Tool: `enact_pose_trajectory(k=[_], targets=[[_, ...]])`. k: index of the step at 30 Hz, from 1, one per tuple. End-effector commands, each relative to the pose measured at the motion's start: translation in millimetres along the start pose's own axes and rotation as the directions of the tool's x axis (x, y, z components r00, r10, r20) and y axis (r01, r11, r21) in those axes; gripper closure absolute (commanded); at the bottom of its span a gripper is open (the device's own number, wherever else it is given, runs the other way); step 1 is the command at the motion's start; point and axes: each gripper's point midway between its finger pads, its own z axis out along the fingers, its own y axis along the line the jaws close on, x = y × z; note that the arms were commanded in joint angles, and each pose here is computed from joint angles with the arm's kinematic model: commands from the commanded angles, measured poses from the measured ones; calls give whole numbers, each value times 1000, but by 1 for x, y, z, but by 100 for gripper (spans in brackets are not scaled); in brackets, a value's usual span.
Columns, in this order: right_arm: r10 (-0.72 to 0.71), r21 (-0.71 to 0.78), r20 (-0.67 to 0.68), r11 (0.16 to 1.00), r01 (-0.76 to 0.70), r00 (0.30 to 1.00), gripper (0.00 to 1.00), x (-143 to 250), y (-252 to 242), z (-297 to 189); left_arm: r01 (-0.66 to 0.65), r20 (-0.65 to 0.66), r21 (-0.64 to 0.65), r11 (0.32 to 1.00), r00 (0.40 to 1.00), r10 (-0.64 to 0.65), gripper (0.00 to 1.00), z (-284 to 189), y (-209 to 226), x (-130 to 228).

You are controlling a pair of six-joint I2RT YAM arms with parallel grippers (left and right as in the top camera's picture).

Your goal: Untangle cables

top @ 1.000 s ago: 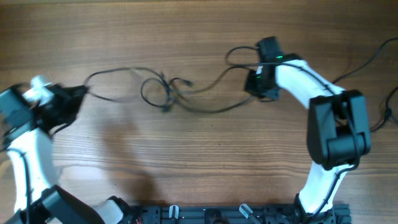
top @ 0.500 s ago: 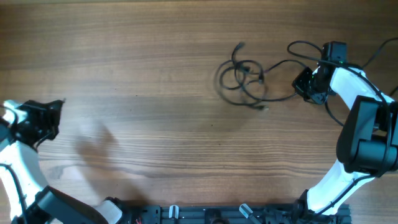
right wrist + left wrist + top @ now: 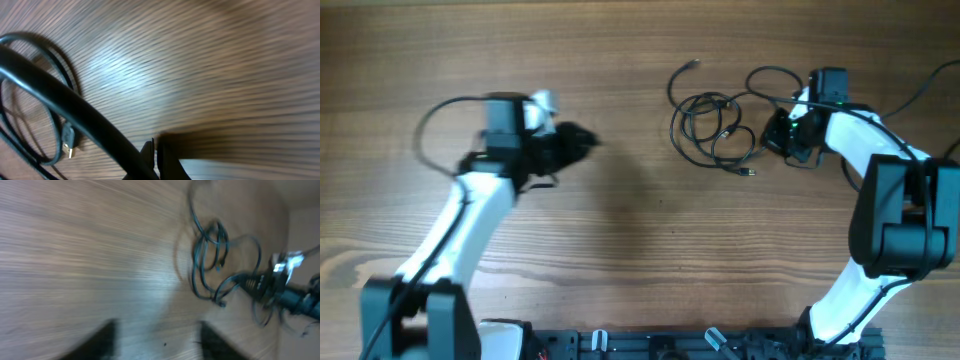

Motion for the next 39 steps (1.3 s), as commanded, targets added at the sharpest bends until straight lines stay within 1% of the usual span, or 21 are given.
enact_pose_trajectory(k=[1,3,7,10,12,13,16,18,20,23,27,28,30,31,32,34,37,39], targets=[[-34,80,-145,996,46,989,96,50,-15,40,-85,-21,-63,994,996,84,20,48,-10,21],[-58,75,-150,995,70,987,96,55,-7,42,-79,-17,-84,993,997,78,20,68,-14,29],[-122,55,-152,990,131,981,96,59,6,46,-114,-28,-42,993,993,113,20,109,-28,47],[-124,51,-153,990,133,980,96,60,7,46,-77,-11,-56,995,997,76,25,129,-26,54],[-124,50,-151,990,133,981,96,59,7,46,-88,0,-65,994,996,88,31,138,-25,57],[-124,50,-152,990,133,981,96,59,7,46,-91,10,-77,993,996,92,33,141,-23,58],[-125,36,-156,991,132,980,96,60,9,46,-51,66,-136,989,996,61,32,149,-16,57],[-124,31,-155,991,130,980,96,60,11,46,-49,112,-151,987,991,66,39,152,-17,53],[-124,20,-159,991,129,979,96,61,12,46,-56,154,-161,985,985,81,40,155,-18,48],[-125,14,-161,992,129,979,96,61,13,46,-52,211,-226,973,972,101,43,160,-4,42],[-126,2,-162,992,128,979,96,62,15,46,-52,239,-212,976,965,104,43,179,5,42],[-126,-2,-161,992,128,979,96,62,16,46,-53,247,-203,978,963,104,44,183,6,42],[-129,-2,-161,992,130,979,96,61,16,46,-55,259,-191,980,960,104,54,188,7,41],[-133,-2,-161,991,134,978,96,61,16,46,-54,250,-201,978,963,104,70,189,11,43],[-137,-3,-161,990,139,977,96,61,16,46,-53,241,-211,976,965,105,82,189,13,45],[-141,-4,-160,990,142,977,96,61,16,46,-49,223,-238,970,969,103,96,188,21,49],[-148,-5,-161,989,149,976,96,61,16,46,-29,181,-308,951,980,88,96,182,41,53],[-153,-5,-160,988,154,975,96,61,16,46,1,167,-359,934,984,63,96,167,56,46]])
